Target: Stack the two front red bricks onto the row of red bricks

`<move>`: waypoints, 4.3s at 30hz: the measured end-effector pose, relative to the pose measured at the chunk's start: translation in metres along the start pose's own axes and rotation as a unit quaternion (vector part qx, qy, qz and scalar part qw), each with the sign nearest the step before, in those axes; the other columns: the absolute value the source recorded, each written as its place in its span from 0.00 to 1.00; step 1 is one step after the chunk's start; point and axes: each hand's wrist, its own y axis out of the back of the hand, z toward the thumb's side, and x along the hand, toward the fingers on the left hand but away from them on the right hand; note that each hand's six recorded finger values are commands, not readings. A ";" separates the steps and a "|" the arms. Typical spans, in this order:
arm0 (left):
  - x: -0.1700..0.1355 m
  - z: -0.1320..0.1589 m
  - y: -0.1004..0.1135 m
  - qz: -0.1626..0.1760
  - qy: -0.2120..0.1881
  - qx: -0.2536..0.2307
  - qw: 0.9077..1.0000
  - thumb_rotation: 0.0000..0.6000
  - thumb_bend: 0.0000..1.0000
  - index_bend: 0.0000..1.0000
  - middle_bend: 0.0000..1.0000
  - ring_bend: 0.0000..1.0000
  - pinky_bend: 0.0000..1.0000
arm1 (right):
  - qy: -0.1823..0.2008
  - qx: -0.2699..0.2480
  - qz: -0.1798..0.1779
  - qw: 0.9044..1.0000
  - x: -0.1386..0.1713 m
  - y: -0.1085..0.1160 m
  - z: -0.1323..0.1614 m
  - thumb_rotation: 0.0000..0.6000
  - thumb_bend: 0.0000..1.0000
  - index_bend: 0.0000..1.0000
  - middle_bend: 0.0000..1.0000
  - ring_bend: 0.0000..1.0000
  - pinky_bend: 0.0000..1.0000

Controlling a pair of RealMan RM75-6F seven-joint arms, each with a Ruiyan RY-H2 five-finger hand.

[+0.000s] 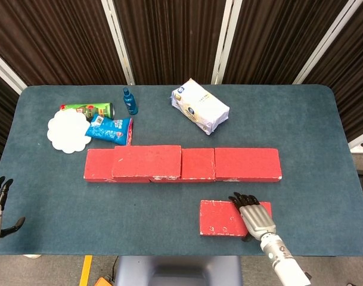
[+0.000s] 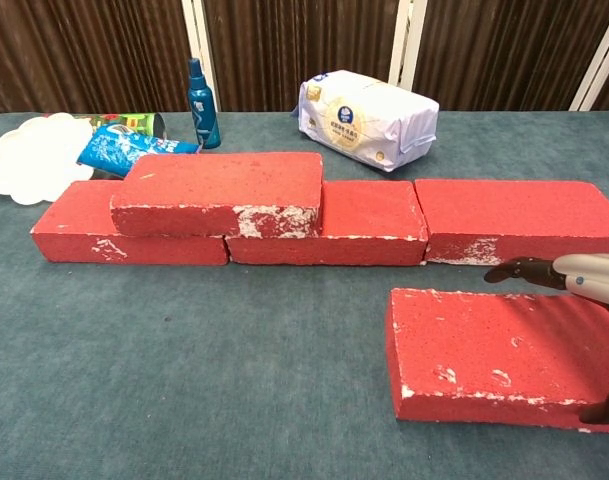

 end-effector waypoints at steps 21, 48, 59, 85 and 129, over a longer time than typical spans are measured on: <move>0.000 -0.001 0.000 -0.001 0.003 -0.004 1.000 1.00 0.22 0.00 0.00 0.00 0.03 | 0.000 0.028 -0.017 0.999 -0.012 -0.008 0.011 1.00 0.00 0.14 0.31 0.24 0.00; 0.000 -0.001 -0.001 -0.004 0.006 -0.008 1.000 1.00 0.22 0.00 0.00 0.00 0.03 | 0.019 0.010 -0.093 0.995 -0.001 0.081 0.018 1.00 0.00 0.30 0.34 0.27 0.00; 0.001 -0.002 -0.003 -0.009 0.010 -0.006 1.000 1.00 0.22 0.00 0.00 0.00 0.03 | -0.019 0.012 -0.103 0.994 -0.024 0.151 0.015 1.00 0.00 0.28 0.34 0.27 0.00; 0.001 -0.006 -0.004 -0.015 0.027 -0.009 0.999 1.00 0.22 0.00 0.00 0.00 0.03 | 0.008 0.097 -0.072 0.993 -0.093 0.184 0.041 1.00 0.00 0.26 0.34 0.24 0.00; -0.001 -0.009 0.001 -0.005 0.032 -0.017 0.999 1.00 0.22 0.00 0.00 0.00 0.03 | 0.024 0.060 -0.063 0.996 -0.129 0.144 0.041 1.00 0.00 0.27 0.34 0.22 0.00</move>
